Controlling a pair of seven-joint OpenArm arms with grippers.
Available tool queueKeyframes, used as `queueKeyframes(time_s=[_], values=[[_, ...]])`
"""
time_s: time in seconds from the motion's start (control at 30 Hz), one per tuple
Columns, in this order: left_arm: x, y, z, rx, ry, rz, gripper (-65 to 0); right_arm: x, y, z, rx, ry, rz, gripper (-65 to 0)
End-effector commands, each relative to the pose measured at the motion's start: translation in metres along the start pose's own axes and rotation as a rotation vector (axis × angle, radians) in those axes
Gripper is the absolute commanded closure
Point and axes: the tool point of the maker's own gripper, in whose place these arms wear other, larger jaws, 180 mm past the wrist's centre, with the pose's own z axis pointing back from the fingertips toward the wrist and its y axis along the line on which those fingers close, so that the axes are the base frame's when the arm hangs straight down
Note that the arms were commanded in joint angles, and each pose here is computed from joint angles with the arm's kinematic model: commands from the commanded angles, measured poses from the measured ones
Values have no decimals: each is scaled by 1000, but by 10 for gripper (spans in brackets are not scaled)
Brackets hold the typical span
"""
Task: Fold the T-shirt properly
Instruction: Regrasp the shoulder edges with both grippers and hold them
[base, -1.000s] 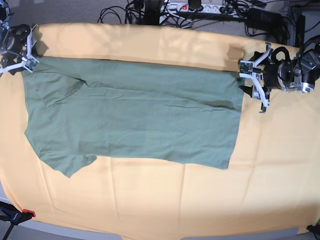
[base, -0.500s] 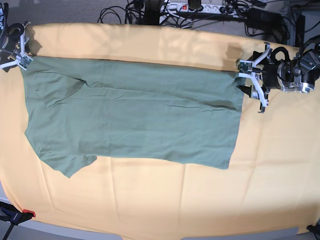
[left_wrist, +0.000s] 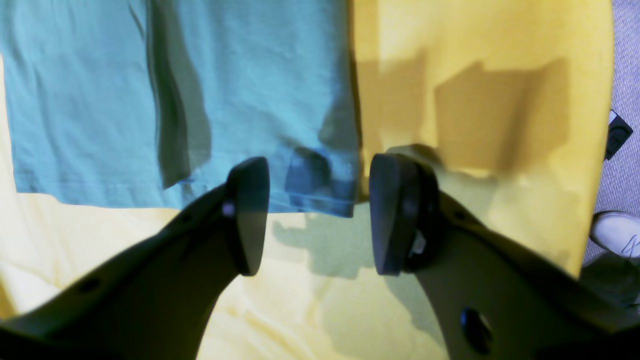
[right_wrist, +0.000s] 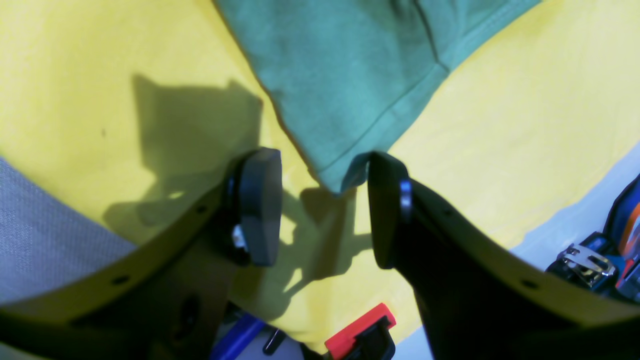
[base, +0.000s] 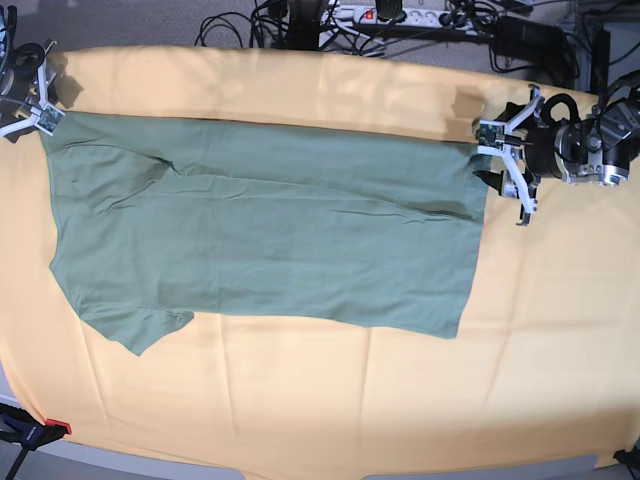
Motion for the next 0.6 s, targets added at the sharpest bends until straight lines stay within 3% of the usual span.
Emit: queueKeyframes(time_s=[0.0, 0.17, 0.57], values=[[0, 9, 8, 26, -5, -5, -327, 6, -8, 3, -20, -30, 2, -302], [1, 10, 8, 26, -7, -5, -327, 8, -21, 4, -85, -38, -23, -302], [1, 10, 8, 26, -8, -5, -327, 22, -22, 7, -97, -86, -19, -302]])
